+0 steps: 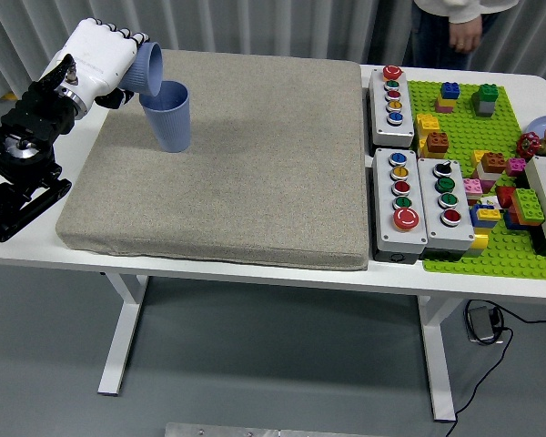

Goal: Pick cup pour cup place

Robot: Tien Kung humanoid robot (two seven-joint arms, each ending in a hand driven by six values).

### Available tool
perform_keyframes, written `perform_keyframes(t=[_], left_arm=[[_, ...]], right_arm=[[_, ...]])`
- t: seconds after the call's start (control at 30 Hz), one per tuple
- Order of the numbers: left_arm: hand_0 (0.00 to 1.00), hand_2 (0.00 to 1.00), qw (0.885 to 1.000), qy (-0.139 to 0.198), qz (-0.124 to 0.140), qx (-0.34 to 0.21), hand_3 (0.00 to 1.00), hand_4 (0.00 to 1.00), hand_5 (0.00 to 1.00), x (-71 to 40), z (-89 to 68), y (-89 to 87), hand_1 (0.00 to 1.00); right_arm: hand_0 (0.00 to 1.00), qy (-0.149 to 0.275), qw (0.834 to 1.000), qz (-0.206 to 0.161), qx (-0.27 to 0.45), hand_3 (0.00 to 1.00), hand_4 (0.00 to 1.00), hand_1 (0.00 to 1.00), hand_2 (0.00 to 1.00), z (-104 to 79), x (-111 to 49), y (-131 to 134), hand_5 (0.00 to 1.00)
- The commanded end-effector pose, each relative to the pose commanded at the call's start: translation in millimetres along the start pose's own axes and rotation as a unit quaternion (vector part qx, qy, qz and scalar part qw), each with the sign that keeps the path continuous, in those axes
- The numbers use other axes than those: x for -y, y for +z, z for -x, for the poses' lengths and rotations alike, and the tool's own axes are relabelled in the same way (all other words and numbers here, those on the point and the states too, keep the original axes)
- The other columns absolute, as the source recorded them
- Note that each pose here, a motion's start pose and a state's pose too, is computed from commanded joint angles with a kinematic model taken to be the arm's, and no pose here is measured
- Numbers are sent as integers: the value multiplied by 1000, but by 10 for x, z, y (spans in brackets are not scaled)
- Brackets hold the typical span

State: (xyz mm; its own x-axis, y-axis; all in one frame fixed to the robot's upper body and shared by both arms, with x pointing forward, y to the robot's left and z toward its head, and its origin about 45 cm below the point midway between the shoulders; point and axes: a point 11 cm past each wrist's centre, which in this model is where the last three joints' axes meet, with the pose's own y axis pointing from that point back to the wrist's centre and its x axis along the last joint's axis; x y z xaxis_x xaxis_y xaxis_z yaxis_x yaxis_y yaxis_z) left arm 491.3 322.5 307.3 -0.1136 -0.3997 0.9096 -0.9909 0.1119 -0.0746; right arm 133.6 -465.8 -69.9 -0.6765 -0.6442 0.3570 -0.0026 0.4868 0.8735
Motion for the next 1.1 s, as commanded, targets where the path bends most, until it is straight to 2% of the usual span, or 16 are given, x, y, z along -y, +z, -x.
perform_keyframes(t=[0.17,0.3,0.4,0.5,0.63,0.77,0.83,0.87,0.9,0.97,1.03,1.1], left_arm=[[445,511,1000,5,-9,-26,537,707,126,-18,-22,-37,492],[445,510,995,16,-37,-93,537,707,128,-46,-40,-169,492],[445,510,984,28,-60,-164,537,707,128,-84,-27,-262,492],[445,510,965,49,-78,-246,537,707,129,-151,1,-308,491],[445,510,927,81,-86,-356,537,707,129,-245,21,-302,491],[446,509,881,101,-70,-457,537,712,135,-339,75,-179,491],[446,509,848,125,-74,-510,537,712,135,-408,101,-109,491],[446,509,828,142,-86,-536,537,712,135,-460,130,-109,491],[458,509,814,148,-96,-554,537,713,138,-481,148,-116,497],[458,509,774,172,-114,-599,537,713,138,-594,217,-56,497],[458,509,744,172,-119,-635,537,713,138,-664,294,6,497],[463,513,720,170,-119,-662,540,714,147,-742,359,87,500]], right_arm=[[672,0,1000,1,0,571,2,593,552,-2,2,10,56],[672,-1,1000,1,-1,571,2,593,551,0,2,9,56],[672,-1,1000,0,-1,571,2,593,551,2,1,6,56],[673,-1,1000,0,0,571,2,593,551,5,0,6,59],[673,-2,1000,0,-1,571,2,593,551,11,-1,4,59],[673,-2,1000,-1,-2,571,2,593,552,14,-3,1,60],[673,-2,1000,0,-3,571,2,593,552,12,0,14,60],[673,-2,1000,1,-3,571,2,593,552,10,2,24,60],[673,-2,1000,1,-3,571,2,593,552,9,3,28,64],[673,-1,1000,2,-4,571,2,593,552,6,6,44,64],[673,-1,1000,3,-4,571,2,593,552,7,6,52,64],[673,-1,1000,4,-4,571,2,594,552,6,8,60,66]])
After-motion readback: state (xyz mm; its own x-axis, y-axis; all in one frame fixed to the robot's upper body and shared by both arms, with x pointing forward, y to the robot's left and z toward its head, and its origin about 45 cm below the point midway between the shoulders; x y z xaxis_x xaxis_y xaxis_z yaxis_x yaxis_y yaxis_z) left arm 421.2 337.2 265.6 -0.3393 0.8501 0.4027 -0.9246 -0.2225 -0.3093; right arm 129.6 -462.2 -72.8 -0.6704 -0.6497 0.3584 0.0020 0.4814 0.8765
